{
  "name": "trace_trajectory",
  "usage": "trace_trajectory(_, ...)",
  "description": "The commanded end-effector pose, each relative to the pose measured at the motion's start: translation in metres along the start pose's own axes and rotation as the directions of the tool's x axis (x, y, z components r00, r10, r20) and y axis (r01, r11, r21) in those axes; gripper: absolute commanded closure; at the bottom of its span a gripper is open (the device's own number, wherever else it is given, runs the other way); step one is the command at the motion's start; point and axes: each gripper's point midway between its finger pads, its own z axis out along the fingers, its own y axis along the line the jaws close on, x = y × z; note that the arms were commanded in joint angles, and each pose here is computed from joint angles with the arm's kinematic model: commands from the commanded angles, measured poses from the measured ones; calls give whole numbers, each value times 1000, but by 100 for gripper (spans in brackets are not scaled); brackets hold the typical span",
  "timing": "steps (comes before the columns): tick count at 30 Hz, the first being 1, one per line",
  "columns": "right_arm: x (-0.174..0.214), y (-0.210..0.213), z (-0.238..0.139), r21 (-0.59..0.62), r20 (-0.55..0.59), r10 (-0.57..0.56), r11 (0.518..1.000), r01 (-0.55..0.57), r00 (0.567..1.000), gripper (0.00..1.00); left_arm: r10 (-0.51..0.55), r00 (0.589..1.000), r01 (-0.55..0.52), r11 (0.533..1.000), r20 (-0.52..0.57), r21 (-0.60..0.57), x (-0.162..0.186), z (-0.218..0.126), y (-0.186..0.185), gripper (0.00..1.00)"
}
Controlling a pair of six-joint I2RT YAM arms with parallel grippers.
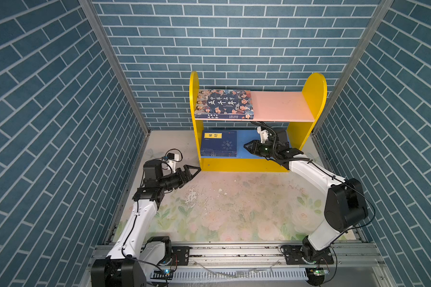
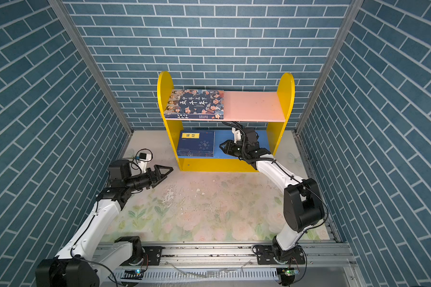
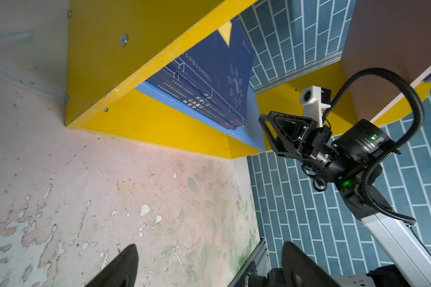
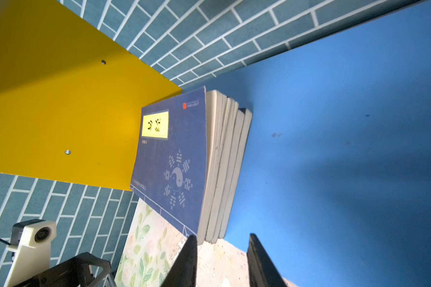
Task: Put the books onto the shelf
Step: 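Open the right gripper and draw it back from the shelf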
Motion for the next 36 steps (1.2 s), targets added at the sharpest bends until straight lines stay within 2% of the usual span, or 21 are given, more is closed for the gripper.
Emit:
trace_trajectory(1, -9, 4, -21, 13, 49, 3, 1000, -3, 999, 64, 85, 996, -83, 994, 24, -71, -8, -9, 0, 8)
trace_trajectory(9, 62, -21, -45, 86, -143, 42, 996, -30, 989, 63, 215, 977, -205, 942, 8, -267, -19, -20, 21, 3)
trace_trajectory(15, 107, -29, -79, 97, -212, 21, 995, 0, 977, 60, 282, 959, -266, 892, -10, -366, -29, -25, 35, 0)
trace_trajectory(20, 120, -37, -115, 151, -150, -57, 985, 80, 987, 51, 336, 942, -310, 847, -17, -432, -40, -28, 44, 0)
trace_trajectory(25, 107, -39, -146, 222, -24, -156, 962, 157, 987, 29, 383, 924, -328, 806, 12, -492, -55, -31, 51, 0)
trace_trajectory(27, 102, -42, -154, 254, 16, -183, 952, 173, 983, 24, 400, 916, -330, 788, 23, -520, -59, -33, 58, 0)
trace_trajectory(29, 96, -43, -159, 269, 62, -228, 941, 204, 972, 2, 413, 910, -334, 771, 28, -542, -61, -33, 65, 0)
trace_trajectory(34, 85, -48, -181, 349, 140, -322, 901, 258, 936, 1, 430, 902, -331, 753, 43, -569, -64, -33, 74, 0)
trace_trajectory(36, 85, -52, -187, 381, 138, -337, 886, 264, 932, 1, 436, 899, -327, 739, 48, -589, -67, -34, 78, 0)
